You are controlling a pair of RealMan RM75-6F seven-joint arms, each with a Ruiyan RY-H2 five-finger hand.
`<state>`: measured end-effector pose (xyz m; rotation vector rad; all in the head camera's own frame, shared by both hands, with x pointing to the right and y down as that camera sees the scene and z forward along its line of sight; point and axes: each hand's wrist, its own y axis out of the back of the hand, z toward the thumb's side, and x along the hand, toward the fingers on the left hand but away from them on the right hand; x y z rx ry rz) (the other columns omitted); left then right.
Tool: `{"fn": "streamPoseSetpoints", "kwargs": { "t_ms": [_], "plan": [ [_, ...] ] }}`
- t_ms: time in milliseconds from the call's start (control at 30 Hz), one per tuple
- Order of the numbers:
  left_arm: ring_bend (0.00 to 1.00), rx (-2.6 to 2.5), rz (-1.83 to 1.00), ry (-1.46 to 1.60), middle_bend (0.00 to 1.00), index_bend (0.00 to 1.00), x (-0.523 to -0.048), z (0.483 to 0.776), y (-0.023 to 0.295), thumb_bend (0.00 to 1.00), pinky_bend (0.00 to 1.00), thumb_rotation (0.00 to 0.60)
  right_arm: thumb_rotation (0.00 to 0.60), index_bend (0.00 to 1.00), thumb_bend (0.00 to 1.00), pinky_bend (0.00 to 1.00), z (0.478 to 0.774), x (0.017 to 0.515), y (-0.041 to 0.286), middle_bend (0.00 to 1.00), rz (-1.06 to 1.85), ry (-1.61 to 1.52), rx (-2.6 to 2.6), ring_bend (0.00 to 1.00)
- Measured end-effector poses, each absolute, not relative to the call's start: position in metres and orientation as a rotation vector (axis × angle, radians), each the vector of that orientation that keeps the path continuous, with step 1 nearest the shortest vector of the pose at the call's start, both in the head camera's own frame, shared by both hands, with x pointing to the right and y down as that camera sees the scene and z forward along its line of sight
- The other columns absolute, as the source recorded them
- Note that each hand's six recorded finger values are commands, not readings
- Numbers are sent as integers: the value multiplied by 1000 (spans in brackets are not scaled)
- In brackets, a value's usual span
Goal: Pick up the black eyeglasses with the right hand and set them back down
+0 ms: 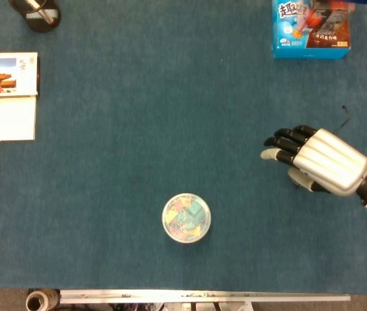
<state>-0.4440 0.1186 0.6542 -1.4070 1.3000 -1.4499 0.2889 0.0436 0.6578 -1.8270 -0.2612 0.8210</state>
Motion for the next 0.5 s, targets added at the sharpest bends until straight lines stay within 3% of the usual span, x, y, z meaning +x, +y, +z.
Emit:
{"fn": "streamPoseSetpoints", "kwargs": {
  "t_ms": [500],
  "plan": [
    [364, -1411, -1459, 1308, 434, 308, -445, 657, 120, 510, 562, 600, 600, 289, 481, 326, 679, 298, 44, 251, 886, -229, -1811, 201]
  ]
}}
